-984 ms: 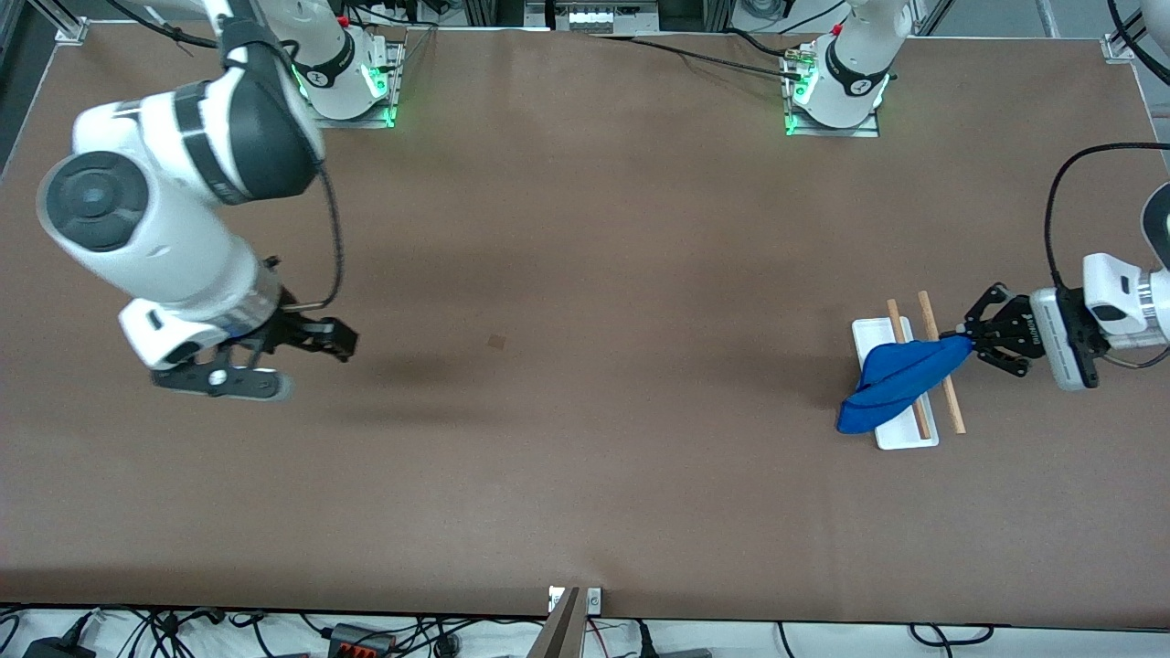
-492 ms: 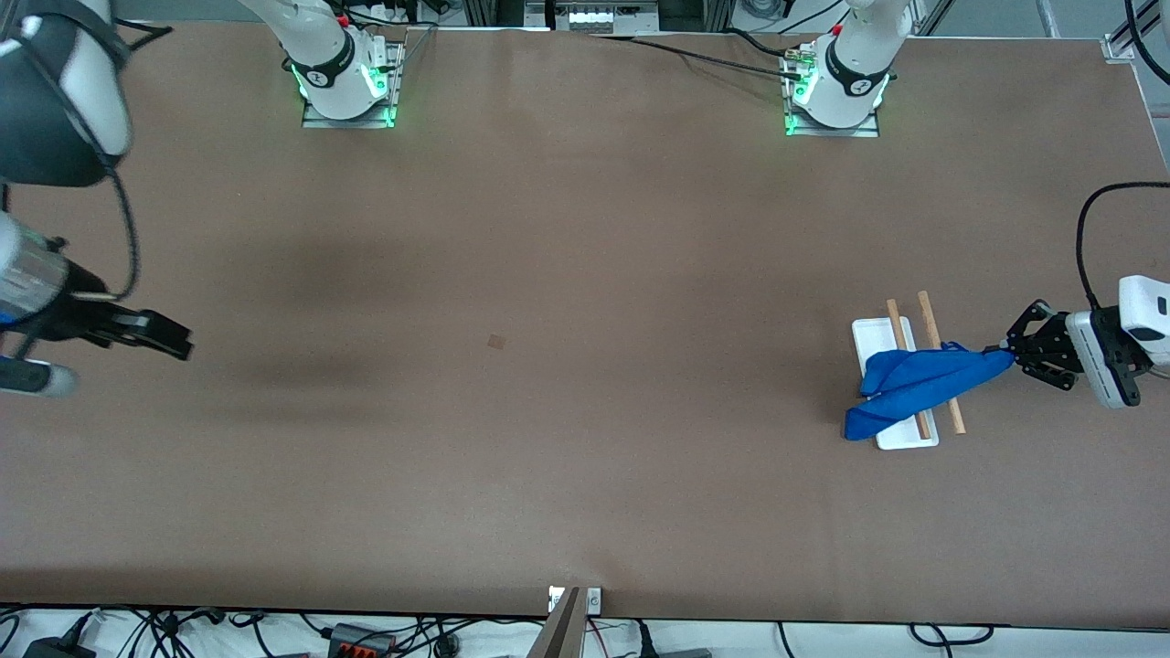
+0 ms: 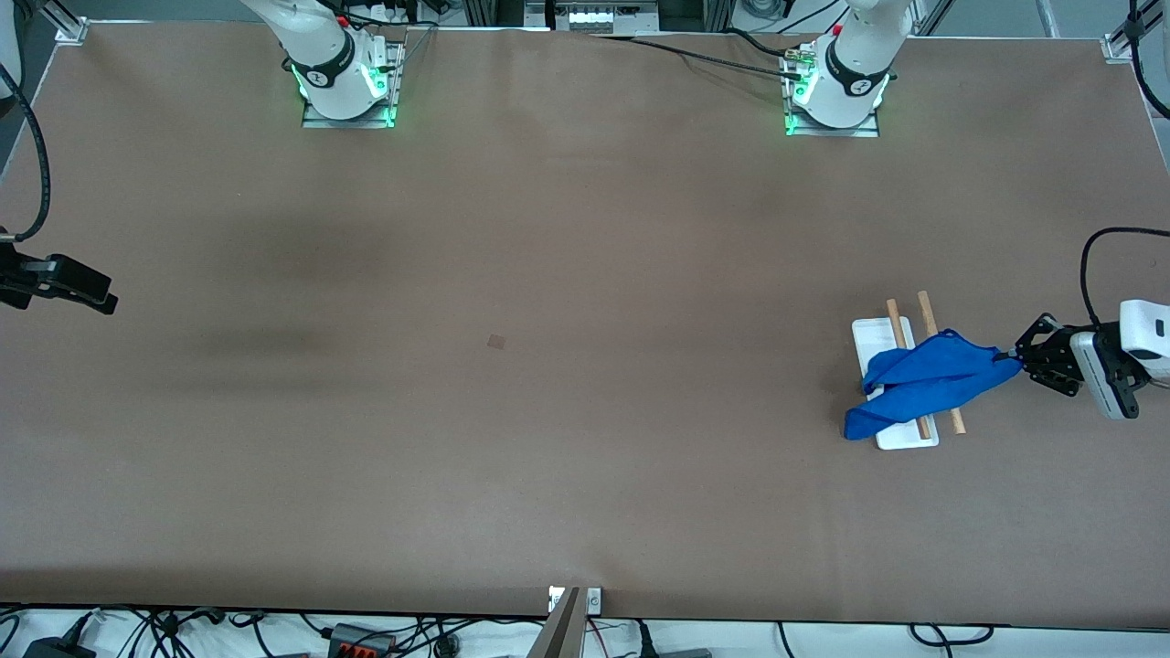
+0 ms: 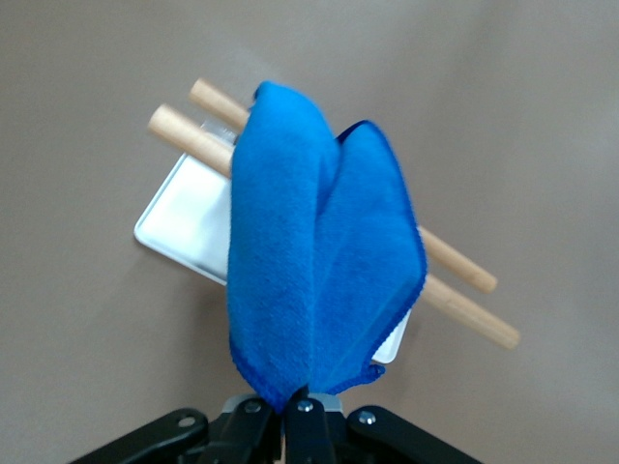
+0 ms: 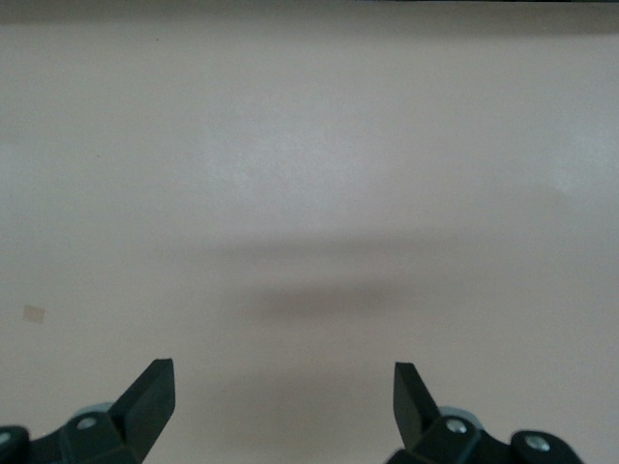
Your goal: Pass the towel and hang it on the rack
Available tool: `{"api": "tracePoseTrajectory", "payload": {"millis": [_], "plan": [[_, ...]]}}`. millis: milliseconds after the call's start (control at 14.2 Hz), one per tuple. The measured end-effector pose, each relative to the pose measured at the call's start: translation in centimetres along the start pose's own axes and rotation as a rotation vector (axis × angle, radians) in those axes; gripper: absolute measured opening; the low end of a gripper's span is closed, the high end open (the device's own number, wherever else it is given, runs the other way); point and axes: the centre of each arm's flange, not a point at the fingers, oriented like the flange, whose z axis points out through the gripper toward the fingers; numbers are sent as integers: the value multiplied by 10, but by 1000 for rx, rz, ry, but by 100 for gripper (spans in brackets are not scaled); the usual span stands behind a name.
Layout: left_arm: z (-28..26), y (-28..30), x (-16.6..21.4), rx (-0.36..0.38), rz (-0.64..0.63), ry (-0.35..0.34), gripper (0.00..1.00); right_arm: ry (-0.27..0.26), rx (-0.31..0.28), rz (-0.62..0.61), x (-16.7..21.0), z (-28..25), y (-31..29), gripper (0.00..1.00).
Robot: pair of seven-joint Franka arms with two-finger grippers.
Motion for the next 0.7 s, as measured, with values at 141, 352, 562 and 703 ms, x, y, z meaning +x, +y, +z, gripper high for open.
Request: {"api": "tracePoseTrajectory", "payload": {"millis": [141, 352, 562, 703], "plan": [[5, -5, -9, -4, -14, 0, 3, -11, 0, -2, -4, 3, 0, 100], [14, -12, -24, -15, -36, 4, 3, 4, 2, -7, -27, 11, 0, 100], [18, -16, -27, -9, -42, 7, 3, 10, 4, -12, -60, 13, 0, 100], [21, -17, -28, -10, -44, 7, 8, 10, 5, -12, -68, 13, 0, 100]]}}
